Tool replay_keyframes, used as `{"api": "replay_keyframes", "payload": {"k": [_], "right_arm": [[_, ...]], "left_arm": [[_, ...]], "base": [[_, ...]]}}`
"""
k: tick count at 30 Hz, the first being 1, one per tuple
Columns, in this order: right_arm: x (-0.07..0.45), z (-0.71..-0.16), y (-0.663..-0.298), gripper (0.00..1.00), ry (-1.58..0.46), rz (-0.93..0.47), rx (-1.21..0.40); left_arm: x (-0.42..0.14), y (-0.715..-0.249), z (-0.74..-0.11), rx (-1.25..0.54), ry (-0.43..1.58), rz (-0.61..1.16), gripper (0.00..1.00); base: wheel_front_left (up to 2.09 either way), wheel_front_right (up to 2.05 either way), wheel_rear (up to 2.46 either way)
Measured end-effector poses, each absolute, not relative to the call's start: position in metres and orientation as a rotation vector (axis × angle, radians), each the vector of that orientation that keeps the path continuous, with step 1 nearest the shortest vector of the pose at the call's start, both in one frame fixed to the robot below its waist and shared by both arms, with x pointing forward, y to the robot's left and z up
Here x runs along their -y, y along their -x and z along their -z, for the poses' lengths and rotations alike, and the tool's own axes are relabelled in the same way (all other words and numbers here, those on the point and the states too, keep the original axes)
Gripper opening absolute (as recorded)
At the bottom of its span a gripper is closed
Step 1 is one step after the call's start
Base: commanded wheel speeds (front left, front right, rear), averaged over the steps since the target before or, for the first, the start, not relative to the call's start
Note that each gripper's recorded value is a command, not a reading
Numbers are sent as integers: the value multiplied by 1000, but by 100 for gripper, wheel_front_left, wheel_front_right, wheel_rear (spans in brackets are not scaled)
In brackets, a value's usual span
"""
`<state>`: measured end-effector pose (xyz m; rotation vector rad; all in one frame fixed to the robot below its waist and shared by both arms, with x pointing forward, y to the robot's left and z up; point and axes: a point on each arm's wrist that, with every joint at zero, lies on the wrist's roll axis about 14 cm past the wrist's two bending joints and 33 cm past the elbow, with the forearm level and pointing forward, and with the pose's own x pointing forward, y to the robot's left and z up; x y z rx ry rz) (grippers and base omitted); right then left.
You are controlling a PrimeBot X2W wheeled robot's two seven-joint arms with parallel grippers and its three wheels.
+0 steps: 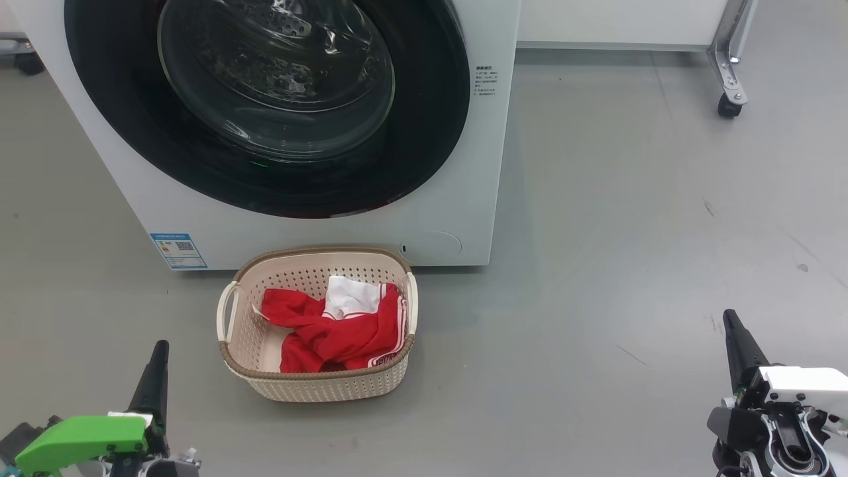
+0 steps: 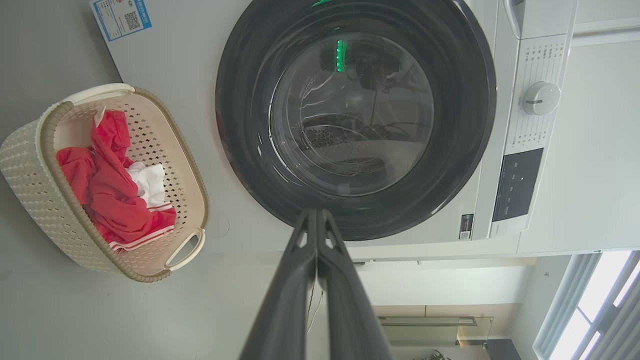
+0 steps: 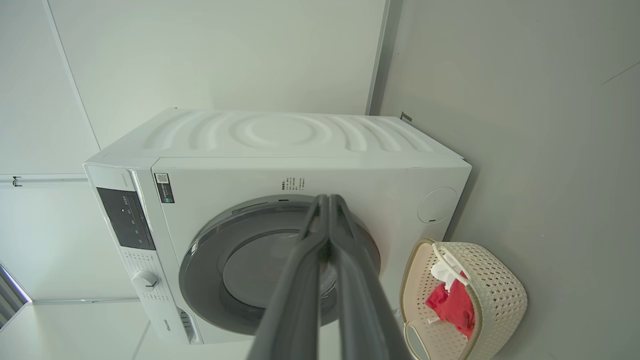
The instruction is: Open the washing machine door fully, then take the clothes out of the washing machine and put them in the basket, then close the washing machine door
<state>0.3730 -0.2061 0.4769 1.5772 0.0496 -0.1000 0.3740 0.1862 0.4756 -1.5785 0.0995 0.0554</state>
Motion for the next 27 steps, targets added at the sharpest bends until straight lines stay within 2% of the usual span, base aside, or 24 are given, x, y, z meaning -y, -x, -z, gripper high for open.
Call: {"api": "replay_keyframes", "payload": {"k": [27], "right_arm": [[206, -478, -374, 0, -1578, 99, -47]], "left_arm": [[-187, -374, -476, -96, 1580, -57, 0]], "base": [[0, 0, 0]]}}
